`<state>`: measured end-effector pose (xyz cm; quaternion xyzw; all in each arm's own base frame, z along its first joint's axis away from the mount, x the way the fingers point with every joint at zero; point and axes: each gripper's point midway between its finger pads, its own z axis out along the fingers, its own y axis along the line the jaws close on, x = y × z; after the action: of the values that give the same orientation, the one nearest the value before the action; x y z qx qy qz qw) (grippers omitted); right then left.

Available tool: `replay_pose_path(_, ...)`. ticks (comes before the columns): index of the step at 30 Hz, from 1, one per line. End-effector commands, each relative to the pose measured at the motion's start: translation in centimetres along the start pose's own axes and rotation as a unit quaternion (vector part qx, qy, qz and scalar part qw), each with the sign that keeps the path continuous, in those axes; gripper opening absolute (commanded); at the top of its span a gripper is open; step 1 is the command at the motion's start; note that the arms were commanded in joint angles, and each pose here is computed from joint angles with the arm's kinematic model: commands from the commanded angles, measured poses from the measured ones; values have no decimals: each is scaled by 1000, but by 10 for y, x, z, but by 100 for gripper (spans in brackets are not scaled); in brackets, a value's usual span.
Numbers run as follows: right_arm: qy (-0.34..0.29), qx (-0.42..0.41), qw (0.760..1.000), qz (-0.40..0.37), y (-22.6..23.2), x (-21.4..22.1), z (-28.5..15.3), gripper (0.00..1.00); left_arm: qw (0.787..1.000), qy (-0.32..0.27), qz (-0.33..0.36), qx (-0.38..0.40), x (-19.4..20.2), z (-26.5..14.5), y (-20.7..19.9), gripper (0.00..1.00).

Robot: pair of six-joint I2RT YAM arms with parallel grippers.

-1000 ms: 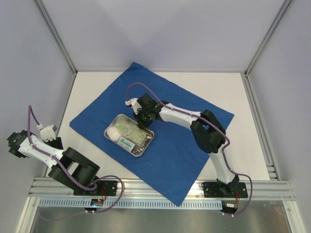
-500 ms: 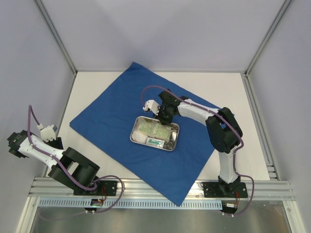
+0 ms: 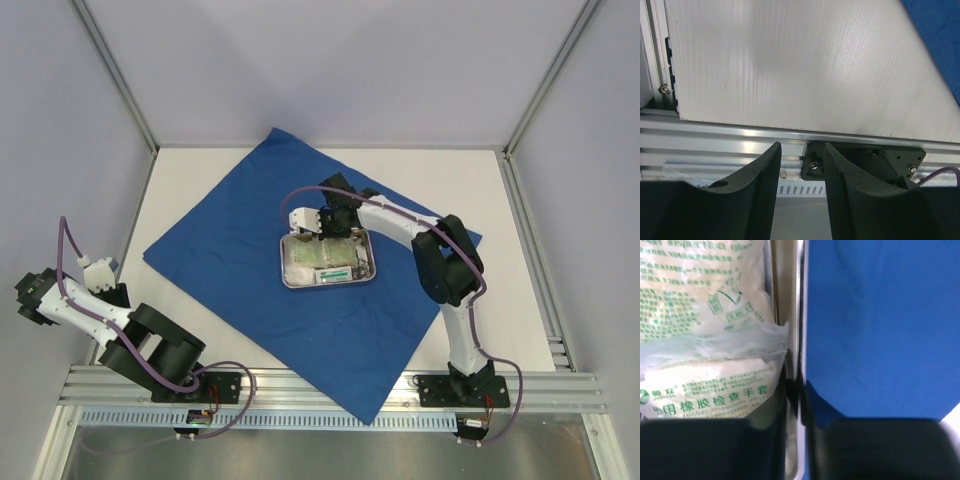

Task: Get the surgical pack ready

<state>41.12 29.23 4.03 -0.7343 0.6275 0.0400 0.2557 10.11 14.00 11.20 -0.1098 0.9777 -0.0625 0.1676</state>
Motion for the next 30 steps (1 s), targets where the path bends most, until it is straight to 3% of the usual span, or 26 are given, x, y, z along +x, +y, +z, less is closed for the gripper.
replay_pose_path(1, 54, 63, 988, -127, -36, 4, 20, 20, 1000, -6, 9, -1, -2, -4, 0, 48)
replay_pose_path(3, 57, 91, 987, -122, -48, 2, 15, 33, 1000, -6, 8, -1, -2, -4, 0, 48)
replay_pose_path(4, 56, 101, 986, -119, -51, 0, 12, 45, 1000, -6, 9, 0, -2, -4, -1, 48)
replay_pose_path(10, 30, 218, 969, -116, -85, -22, -47, 62, 1000, -10, 14, 6, -2, -5, -5, 48)
replay_pose_path(23, -27, 299, 950, -84, -102, -46, -152, 63, 999, -23, 16, 29, -4, -5, -20, 49)
replay_pose_path(26, -69, 329, 942, 6, -108, -44, -183, 64, 999, -13, 26, 36, -8, -2, -29, 49)
replay_pose_path(27, -93, 341, 933, 69, -109, -43, -197, 66, 999, -10, 31, 38, -8, -1, -34, 49)
replay_pose_path(30, -88, 374, 897, 220, -114, -1, -223, 69, 997, -2, 64, 40, -16, 7, -52, 52)
